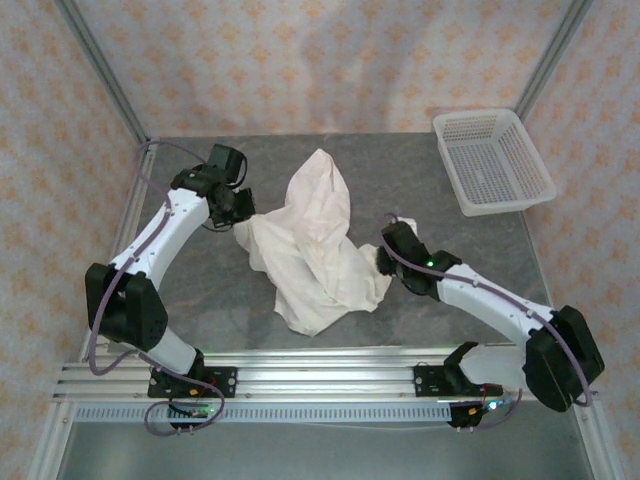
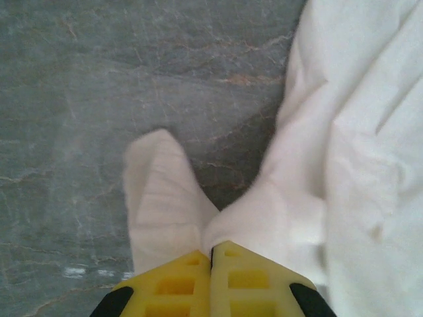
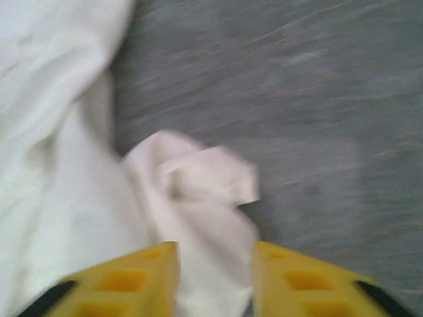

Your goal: Fold the inside-out t-shirt

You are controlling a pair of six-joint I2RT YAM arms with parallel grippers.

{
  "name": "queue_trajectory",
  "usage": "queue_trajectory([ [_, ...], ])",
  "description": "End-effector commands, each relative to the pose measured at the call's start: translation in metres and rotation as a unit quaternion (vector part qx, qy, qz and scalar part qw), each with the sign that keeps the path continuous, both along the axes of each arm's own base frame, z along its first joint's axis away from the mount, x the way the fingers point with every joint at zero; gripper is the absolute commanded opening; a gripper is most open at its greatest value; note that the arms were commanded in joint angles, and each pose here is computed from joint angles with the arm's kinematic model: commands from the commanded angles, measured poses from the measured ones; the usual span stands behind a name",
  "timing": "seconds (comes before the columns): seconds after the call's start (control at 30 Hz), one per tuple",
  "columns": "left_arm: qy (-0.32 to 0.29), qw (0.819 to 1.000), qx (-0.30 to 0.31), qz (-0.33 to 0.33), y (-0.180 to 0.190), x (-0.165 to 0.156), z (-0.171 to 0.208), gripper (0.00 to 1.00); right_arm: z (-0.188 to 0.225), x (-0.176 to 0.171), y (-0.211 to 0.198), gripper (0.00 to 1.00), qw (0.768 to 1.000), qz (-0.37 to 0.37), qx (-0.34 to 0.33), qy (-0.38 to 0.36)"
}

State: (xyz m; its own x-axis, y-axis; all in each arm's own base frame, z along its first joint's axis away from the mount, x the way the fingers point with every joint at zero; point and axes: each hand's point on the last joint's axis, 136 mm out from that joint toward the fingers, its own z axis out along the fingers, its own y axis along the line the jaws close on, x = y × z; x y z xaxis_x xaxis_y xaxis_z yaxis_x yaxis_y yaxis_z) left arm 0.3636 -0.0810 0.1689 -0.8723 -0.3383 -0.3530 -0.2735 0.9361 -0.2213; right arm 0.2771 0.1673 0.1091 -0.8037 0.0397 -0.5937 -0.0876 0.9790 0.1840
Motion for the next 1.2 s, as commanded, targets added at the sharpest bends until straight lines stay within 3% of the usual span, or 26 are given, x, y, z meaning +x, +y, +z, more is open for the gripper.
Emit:
queue_trajectory([
  [0.0, 0.004, 0.999, -0.043, -0.009, -0.016, -0.003, -0.003, 0.0, 0.019, -0.012, 0.093, 0.51, 0.984, 0.159, 0.08, 0.025],
  [0.2, 0.002, 0.998, -0.055, 0.0, -0.018, -0.008, -0.005, 0.0, 0.007, 0.022, 0.174, 0.69, 0.975, 0.186, 0.117, 0.024],
  [0.33, 0.007, 0.999, -0.033, -0.005, -0.011, -0.015, -0.004, 0.0, -0.017, 0.033, 0.216, 0.73, 0.964, 0.231, 0.119, 0.06],
  [0.47, 0.008, 1.0, -0.016, -0.005, -0.005, -0.017, -0.002, 0.0, -0.049, 0.043, 0.223, 0.72, 0.967, 0.225, 0.065, 0.103],
  [0.53, 0.005, 1.0, -0.014, -0.001, -0.003, -0.017, -0.002, 0.0, -0.052, 0.048, 0.218, 0.62, 0.971, 0.211, 0.047, 0.101],
  [0.67, 0.003, 1.0, 0.0, 0.008, 0.003, -0.017, 0.001, 0.0, -0.031, 0.05, 0.207, 0.1, 0.976, 0.201, 0.037, 0.074],
  [0.7, 0.002, 1.0, 0.006, 0.009, 0.007, -0.017, 0.002, 0.0, -0.017, 0.051, 0.202, 0.04, 0.978, 0.197, 0.038, 0.058],
  [0.73, 0.002, 1.0, 0.012, 0.008, 0.009, -0.017, 0.005, 0.0, -0.003, 0.053, 0.197, 0.0, 0.98, 0.192, 0.042, 0.041],
  [0.83, -0.009, 0.999, 0.029, 0.019, 0.026, -0.016, 0.024, 0.0, 0.056, 0.061, 0.165, 0.0, 0.985, 0.161, 0.053, -0.034],
  [0.97, -0.08, 0.995, 0.037, 0.045, 0.052, -0.017, 0.088, 0.0, 0.158, 0.076, 0.066, 0.0, 0.984, 0.053, 0.03, -0.165],
  [1.1, -0.188, 0.978, 0.068, 0.064, 0.074, -0.026, 0.167, 0.0, 0.268, 0.069, -0.056, 0.0, 0.951, -0.096, 0.058, -0.287],
  [1.17, -0.221, 0.971, 0.068, 0.057, 0.074, -0.03, 0.194, 0.0, 0.308, 0.056, -0.09, 0.0, 0.936, -0.132, 0.033, -0.325],
])
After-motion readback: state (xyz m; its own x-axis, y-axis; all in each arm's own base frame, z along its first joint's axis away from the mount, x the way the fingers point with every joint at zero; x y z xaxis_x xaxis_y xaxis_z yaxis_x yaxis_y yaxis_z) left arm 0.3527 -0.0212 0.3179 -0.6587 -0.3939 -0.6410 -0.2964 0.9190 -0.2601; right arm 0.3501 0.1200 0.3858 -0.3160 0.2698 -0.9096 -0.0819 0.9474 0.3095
